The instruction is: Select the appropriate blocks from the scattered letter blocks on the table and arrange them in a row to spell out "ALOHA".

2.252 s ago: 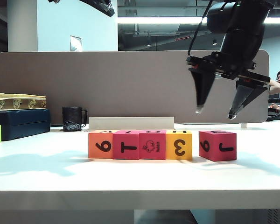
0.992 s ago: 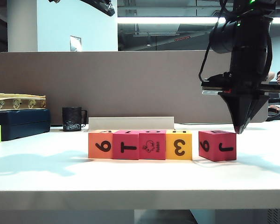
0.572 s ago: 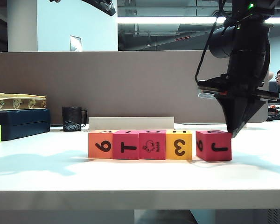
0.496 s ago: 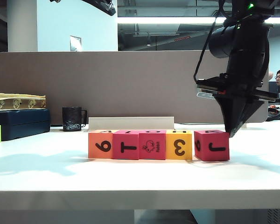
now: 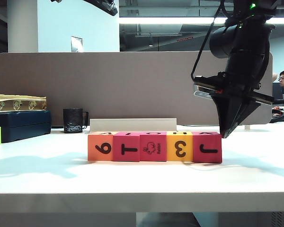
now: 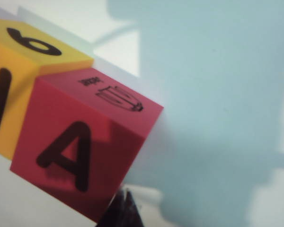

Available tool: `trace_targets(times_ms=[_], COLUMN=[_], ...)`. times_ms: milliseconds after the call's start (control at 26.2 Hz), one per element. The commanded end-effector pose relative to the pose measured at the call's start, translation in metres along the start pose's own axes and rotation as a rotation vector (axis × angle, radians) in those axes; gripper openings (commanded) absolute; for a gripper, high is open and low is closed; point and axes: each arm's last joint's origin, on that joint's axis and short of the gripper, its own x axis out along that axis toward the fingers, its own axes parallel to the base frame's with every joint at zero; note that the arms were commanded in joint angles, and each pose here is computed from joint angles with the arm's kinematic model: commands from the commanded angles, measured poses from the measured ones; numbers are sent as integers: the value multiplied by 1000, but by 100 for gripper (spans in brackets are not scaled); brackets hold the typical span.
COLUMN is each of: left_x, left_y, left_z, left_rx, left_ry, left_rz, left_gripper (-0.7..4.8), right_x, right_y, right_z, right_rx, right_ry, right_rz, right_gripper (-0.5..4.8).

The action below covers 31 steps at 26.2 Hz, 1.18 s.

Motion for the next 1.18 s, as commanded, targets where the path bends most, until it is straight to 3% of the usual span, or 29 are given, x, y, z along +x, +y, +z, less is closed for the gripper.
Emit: trace_targets(times_ms=[38, 229, 382, 496, 687, 992, 1183], left_x=[-3, -3, -3, -3, -3, 0, 10], left_y=[-1, -1, -1, 0, 6, 7, 9], left_z=[2, 2, 2, 2, -1, -8, -38], left_rx=[13, 13, 13, 13, 49, 56, 35], left_ry=[-25, -25, -24, -22, 16, -27, -31], left_rz=[-3, -3, 6, 47, 233, 238, 236], left_gripper=[-5, -6, -6, -6, -5, -5, -5], right_x=[-2, -2, -2, -4, -39, -104, -137], right_y=[2, 2, -2, -3, 7, 23, 32], right_z=[1, 1, 2, 2, -5, -29, -57], right_rx=[-9, -10, -9, -11, -36, -76, -89], right_ry=[-15, -20, -24, -33, -123, -305, -401], right_rz=[11, 5, -133, -171, -101, -29, -12], right_gripper=[-5, -5, -5, -5, -5, -5, -5])
